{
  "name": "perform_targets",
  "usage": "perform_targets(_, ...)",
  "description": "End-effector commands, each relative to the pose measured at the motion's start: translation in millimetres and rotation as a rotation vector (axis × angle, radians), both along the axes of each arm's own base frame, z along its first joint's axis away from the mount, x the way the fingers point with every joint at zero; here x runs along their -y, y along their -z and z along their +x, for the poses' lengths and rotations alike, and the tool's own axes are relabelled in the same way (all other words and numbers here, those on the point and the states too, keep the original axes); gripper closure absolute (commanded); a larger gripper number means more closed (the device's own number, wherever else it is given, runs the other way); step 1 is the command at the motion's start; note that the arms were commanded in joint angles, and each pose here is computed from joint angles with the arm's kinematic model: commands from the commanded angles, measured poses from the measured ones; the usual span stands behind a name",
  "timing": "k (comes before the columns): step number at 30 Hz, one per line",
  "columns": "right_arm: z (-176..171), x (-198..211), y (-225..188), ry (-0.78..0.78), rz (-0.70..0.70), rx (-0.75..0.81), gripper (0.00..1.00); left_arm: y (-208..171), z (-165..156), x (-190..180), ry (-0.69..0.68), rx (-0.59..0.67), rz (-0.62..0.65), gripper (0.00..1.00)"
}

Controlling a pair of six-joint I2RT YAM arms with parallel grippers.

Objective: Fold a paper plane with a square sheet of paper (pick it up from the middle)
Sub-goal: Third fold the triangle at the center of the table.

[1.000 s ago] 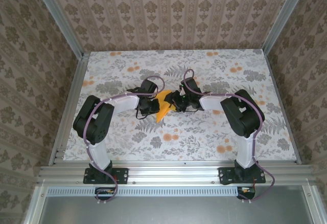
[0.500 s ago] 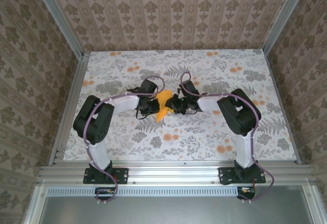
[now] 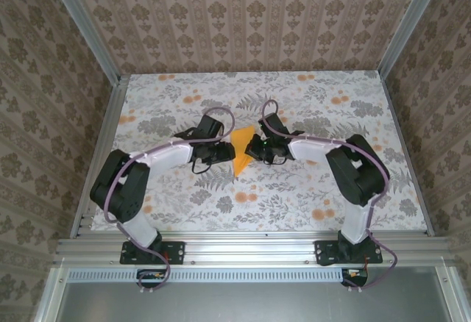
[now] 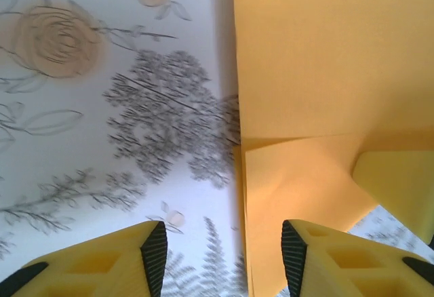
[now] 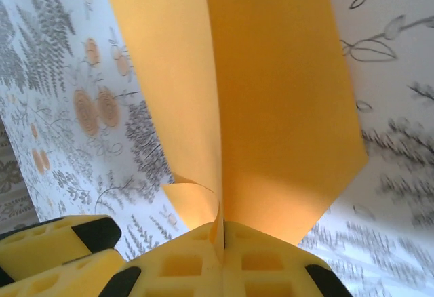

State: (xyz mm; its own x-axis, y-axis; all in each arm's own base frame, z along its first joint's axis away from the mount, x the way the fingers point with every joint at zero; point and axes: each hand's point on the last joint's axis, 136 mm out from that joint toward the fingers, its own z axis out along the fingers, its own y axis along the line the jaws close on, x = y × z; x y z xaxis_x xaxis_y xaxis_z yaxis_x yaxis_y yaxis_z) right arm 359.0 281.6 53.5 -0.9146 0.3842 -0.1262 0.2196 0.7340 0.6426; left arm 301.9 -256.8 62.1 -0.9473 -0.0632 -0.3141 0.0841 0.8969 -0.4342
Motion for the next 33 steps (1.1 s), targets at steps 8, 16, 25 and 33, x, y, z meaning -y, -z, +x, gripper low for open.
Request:
perform_targets(8,-28.3,41.3,11.9,0.140,-0.172,-0.078,1.00,-14.0,-31.8,56.3,0.234,0.225,-0.129,0.47)
perform_targets(16,-23.3,27.8,6.4,0.154,-0.090,-0.087,1.00,-11.2,-38.4,66.1,0.281,0.317,-0.155,0.52)
perform_targets(25,-12.8,13.6,-7.0,0.104,-0.061,-0.059,1.00,-26.1,-35.6,50.1,0.220,0.375,-0.139,0.54)
perform_targets(33,-18.6,42.9,-6.8,0.180,-0.167,-0.037,1.00,-31.2,-35.3,50.2,0.209,0.392,-0.159,0.56)
